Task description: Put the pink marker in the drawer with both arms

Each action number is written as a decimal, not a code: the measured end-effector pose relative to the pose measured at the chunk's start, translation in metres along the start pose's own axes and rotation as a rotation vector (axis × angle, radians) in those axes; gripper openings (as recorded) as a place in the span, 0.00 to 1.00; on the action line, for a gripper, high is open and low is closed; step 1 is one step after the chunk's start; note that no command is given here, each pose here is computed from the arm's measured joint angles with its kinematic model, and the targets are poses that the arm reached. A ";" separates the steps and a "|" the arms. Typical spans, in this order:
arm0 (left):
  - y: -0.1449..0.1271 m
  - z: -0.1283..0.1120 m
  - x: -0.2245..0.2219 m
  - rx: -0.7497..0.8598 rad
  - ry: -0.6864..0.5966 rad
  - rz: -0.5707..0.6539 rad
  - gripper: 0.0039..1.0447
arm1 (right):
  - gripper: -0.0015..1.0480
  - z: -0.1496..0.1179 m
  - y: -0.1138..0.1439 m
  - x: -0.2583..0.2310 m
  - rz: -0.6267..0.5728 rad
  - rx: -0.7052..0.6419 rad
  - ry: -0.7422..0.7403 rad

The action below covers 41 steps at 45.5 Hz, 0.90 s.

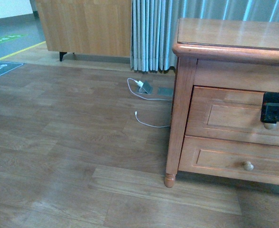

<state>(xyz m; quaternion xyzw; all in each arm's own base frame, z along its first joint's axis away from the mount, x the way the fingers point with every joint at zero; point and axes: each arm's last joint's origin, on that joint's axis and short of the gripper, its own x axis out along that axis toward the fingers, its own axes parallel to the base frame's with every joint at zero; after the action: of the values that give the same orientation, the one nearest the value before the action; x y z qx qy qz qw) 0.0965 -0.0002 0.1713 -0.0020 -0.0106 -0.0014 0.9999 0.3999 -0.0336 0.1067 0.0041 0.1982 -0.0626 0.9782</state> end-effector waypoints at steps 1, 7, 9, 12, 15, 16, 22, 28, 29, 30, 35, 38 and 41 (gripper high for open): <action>0.000 0.000 0.000 0.000 0.000 0.000 0.94 | 0.92 0.001 0.000 -0.002 0.004 -0.002 -0.001; 0.000 0.000 0.000 0.000 0.000 0.000 0.94 | 0.92 0.010 -0.008 -0.034 0.039 -0.017 -0.009; 0.000 0.000 0.000 0.000 0.000 0.000 0.94 | 0.92 0.010 -0.010 -0.045 0.054 -0.016 -0.001; 0.000 0.000 0.000 0.000 0.000 0.000 0.94 | 0.92 0.009 -0.015 -0.064 0.078 -0.013 0.012; 0.000 0.000 0.000 0.000 0.000 0.000 0.94 | 0.92 0.009 -0.019 -0.077 0.090 -0.007 0.020; 0.000 0.000 0.000 0.000 0.000 0.000 0.94 | 0.92 0.009 -0.021 -0.083 0.094 -0.004 0.023; 0.000 0.000 0.000 0.000 0.000 0.000 0.94 | 0.92 0.010 -0.029 -0.113 0.130 0.013 0.031; 0.000 0.000 0.000 0.000 0.000 0.000 0.94 | 0.92 0.012 -0.037 -0.156 0.170 0.033 0.035; 0.000 0.000 0.000 0.000 0.000 0.000 0.94 | 0.92 0.012 -0.039 -0.165 0.177 0.037 0.033; 0.000 0.000 0.000 0.000 0.000 0.000 0.94 | 0.92 0.012 -0.040 -0.170 0.182 0.040 0.031; 0.000 0.000 0.000 0.000 0.000 0.000 0.94 | 0.92 0.013 -0.046 -0.196 0.197 0.056 0.010; 0.000 0.000 0.000 0.000 0.000 0.000 0.94 | 0.92 0.013 -0.050 -0.209 0.195 0.058 -0.016; 0.000 0.000 0.000 0.000 0.000 0.000 0.94 | 0.92 0.013 -0.056 -0.221 0.193 0.070 -0.031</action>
<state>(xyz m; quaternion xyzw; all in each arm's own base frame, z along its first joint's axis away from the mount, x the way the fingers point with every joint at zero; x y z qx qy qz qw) 0.0965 -0.0002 0.1713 -0.0020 -0.0106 -0.0014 0.9999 0.1964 -0.0625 0.2051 0.0565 0.1795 0.0249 0.9818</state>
